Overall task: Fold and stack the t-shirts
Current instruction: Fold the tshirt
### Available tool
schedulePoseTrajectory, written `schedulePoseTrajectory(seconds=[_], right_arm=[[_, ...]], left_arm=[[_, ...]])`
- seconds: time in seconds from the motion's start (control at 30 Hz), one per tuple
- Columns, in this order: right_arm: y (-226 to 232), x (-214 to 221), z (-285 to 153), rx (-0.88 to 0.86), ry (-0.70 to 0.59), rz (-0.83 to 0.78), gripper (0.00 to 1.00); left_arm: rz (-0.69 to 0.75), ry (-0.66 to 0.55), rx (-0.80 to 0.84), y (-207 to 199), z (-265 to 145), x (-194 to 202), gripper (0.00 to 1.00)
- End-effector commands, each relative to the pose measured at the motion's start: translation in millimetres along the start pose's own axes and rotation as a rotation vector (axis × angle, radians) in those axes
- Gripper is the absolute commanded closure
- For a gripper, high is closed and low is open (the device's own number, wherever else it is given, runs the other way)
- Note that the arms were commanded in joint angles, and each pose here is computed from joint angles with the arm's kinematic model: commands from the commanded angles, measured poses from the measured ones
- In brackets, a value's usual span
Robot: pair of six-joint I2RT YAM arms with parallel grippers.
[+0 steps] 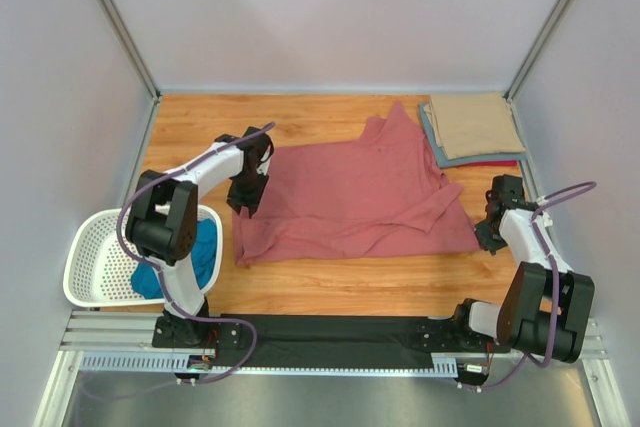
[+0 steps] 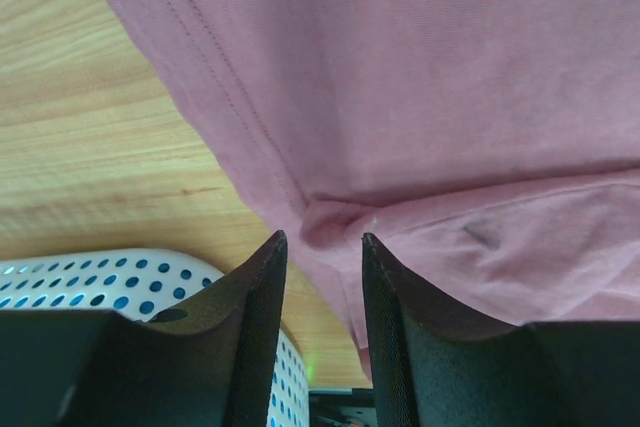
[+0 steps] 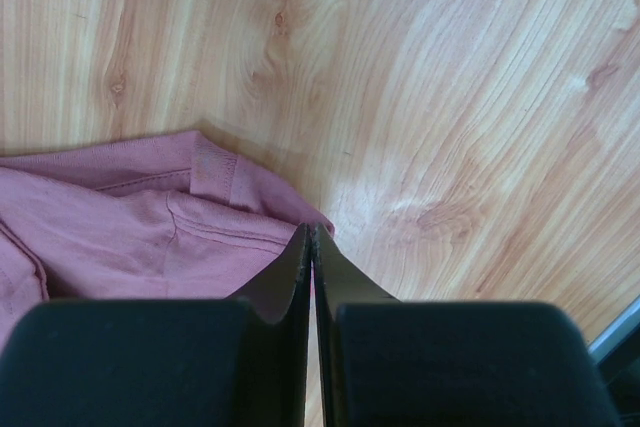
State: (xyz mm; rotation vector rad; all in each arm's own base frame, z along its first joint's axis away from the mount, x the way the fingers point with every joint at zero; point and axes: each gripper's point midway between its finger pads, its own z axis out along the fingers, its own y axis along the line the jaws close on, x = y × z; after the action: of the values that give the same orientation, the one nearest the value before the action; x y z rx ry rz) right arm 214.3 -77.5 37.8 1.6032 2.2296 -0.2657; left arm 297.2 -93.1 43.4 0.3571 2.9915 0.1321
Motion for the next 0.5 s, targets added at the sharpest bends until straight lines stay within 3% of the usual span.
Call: schedulePoseTrajectory(seconds=[0.0,0.33,0.47], right_arm=[[3.6,-6.6,2.8,-0.017,-0.031,0.006,1.00],[9.6,-6.8,6.1,-0.030,-0.023,0.015,1.00],[9.8,-8.6,5.9,-0.023,-0.028,0.003,1.00]], left_arm=[[0.023,-0.004,-0.012,8.0,3.7,-5.7,0.56],[0.028,0.025,0.072,-5.1,4.4,-1.3,0.57],[0.025,0.062,0.060,-3.8,10.2,4.9,0.66]])
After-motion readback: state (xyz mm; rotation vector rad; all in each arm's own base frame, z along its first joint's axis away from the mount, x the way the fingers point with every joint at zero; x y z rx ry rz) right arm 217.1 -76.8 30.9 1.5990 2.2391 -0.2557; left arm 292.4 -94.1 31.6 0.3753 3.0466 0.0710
